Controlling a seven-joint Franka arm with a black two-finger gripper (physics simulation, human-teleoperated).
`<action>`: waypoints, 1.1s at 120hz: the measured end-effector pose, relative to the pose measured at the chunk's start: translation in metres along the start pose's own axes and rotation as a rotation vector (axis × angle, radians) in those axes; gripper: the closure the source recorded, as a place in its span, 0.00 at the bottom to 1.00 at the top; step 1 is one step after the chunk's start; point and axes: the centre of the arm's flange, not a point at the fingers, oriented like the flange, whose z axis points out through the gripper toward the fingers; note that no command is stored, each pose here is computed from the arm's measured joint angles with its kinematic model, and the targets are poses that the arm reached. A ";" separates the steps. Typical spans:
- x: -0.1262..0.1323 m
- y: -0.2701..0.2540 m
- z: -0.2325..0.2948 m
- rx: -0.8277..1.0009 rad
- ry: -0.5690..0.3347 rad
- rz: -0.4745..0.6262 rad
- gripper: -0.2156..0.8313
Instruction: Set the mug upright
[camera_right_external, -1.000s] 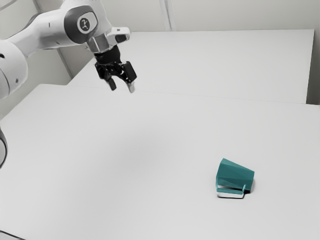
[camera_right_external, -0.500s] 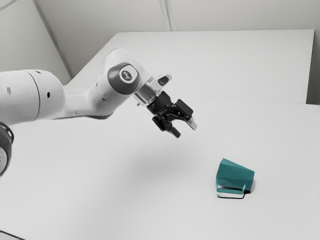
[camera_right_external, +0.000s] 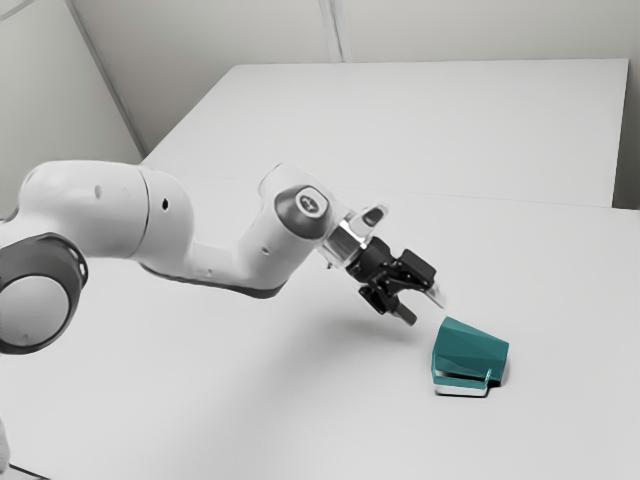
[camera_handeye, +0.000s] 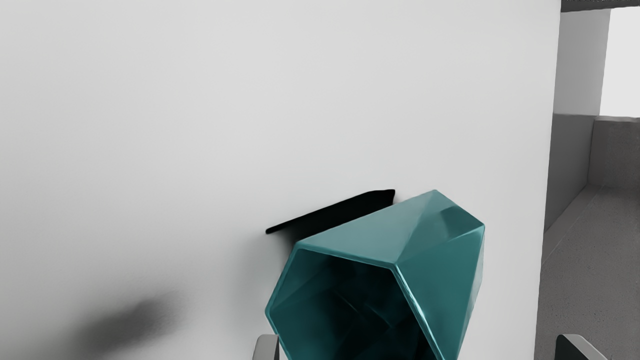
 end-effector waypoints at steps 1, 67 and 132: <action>0.000 0.000 0.002 -0.004 0.000 -0.001 0.21; -0.017 0.016 0.055 -0.134 0.043 -0.055 0.49; -0.018 0.061 0.039 -0.137 0.073 0.056 0.93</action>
